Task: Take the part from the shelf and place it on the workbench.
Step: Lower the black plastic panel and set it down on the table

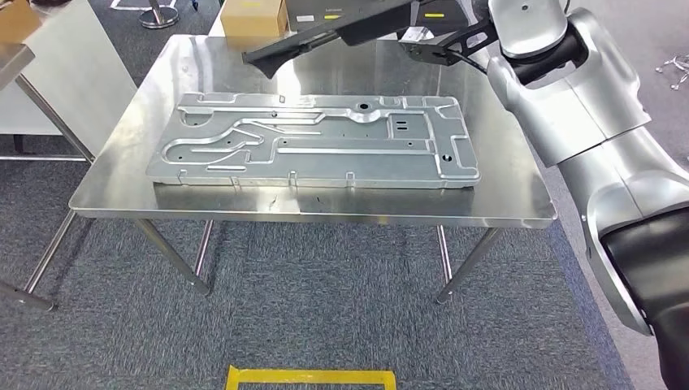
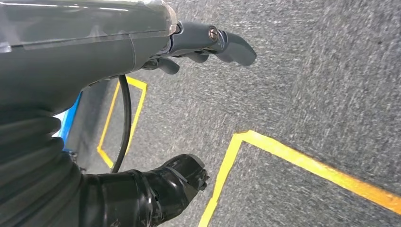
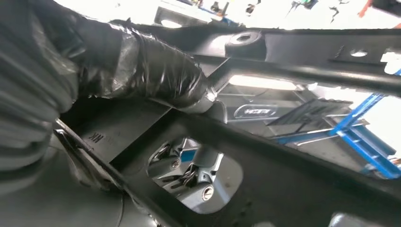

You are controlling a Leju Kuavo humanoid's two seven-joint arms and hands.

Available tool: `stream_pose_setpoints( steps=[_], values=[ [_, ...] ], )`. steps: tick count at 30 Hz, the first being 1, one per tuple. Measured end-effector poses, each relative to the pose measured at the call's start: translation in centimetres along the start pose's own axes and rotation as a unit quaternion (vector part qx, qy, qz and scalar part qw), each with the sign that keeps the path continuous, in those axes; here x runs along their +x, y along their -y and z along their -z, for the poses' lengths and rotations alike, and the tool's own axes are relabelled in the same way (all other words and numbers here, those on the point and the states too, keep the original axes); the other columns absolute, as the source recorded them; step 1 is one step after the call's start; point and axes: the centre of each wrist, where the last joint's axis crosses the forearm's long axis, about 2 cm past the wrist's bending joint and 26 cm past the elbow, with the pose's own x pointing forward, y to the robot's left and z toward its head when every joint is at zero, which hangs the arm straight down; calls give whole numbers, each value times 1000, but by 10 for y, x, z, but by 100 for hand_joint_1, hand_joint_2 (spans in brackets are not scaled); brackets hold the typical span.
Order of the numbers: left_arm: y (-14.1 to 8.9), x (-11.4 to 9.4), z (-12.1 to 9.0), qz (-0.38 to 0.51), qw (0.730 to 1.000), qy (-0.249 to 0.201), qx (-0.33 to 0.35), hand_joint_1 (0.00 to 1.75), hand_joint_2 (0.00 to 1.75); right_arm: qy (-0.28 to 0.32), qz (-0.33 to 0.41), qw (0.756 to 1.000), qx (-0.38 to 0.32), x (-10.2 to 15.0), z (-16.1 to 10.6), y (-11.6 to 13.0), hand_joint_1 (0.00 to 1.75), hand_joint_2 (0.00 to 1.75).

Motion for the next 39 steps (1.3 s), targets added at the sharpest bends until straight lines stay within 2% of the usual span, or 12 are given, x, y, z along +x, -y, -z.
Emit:
stream_pose_setpoints(
  steps=[14, 18, 24, 39],
  values=[
    [3, 0, 0, 1, 1000, -4, -5, 0, 175, 9, 8, 1000, 5, -4, 0, -6, 175, 175],
    [3, 0, 0, 3, 1000, -1, -2, 0, 175, 10, 14, 1000, 7, -4, -1, -17, 175, 175],
    [1, -2, 0, 3, 1000, 3, 1, 0, 175, 16, 22, 999, 34, 6, -5, -48, 175, 175],
    [0, -1, 0, 6, 1000, 3, 9, 0, 175, 12, 36, 998, 53, 6, -9, -74, 175, 175]
  ],
)
